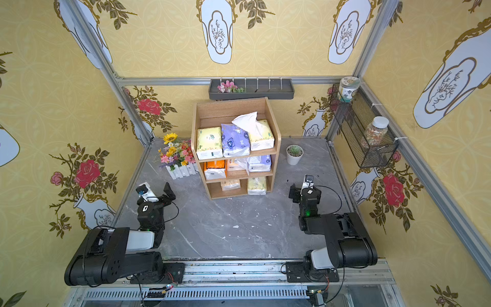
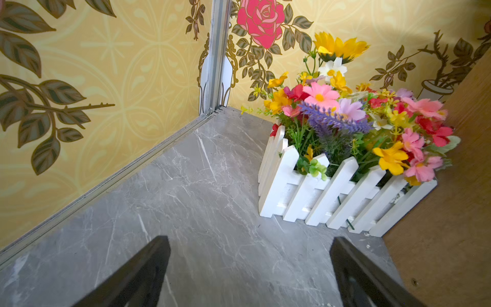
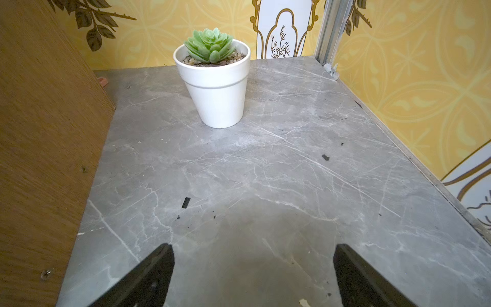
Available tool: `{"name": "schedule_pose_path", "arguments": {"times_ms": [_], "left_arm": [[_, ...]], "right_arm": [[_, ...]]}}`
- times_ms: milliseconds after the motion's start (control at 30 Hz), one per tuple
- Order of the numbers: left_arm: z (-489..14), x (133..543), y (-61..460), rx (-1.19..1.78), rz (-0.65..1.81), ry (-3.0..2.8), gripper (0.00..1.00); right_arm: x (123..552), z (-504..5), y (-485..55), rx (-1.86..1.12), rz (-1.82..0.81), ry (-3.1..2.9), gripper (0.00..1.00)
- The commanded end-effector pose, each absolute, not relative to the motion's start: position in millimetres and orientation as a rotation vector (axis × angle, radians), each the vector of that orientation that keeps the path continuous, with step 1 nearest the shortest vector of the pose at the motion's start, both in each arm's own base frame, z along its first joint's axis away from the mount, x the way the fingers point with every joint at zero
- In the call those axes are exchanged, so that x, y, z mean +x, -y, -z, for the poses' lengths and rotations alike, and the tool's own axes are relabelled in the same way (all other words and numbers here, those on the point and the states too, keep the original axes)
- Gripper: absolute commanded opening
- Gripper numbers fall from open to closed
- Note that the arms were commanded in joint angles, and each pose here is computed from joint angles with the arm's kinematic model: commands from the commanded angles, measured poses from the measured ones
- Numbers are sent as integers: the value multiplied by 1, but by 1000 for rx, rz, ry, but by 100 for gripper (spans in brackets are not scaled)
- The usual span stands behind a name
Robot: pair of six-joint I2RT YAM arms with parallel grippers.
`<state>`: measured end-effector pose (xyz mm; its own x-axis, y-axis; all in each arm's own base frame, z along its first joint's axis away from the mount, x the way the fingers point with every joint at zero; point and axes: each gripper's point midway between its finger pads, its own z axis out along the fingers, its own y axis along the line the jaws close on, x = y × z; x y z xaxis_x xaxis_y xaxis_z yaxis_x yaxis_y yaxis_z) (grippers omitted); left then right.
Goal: Remove the tissue boxes from the shelf
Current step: Pick up a box of tissues from the shelf.
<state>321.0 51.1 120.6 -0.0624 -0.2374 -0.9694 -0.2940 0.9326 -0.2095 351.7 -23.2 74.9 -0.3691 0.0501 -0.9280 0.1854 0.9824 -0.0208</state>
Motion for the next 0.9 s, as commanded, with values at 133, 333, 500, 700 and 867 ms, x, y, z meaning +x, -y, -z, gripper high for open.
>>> {"name": "schedule_pose_path", "arguments": {"times_ms": [133, 333, 500, 700, 867], "left_arm": [[-126, 322, -51, -407, -42, -1626, 100], [-126, 322, -51, -405, -43, -1627, 100], [-137, 318, -51, -398, -46, -1595, 100], [-180, 310, -59, -472, -42, -1548, 100], [-230, 307, -53, -552, 69, -1575, 100]], "right_arm": [[353, -79, 23, 164, 149, -1932, 97], [354, -80, 22, 161, 143, -1931, 97], [344, -101, 14, 107, 126, -1874, 97], [321, -184, 20, 168, 147, -1761, 97], [291, -219, 54, 560, 159, -1876, 97]]}}
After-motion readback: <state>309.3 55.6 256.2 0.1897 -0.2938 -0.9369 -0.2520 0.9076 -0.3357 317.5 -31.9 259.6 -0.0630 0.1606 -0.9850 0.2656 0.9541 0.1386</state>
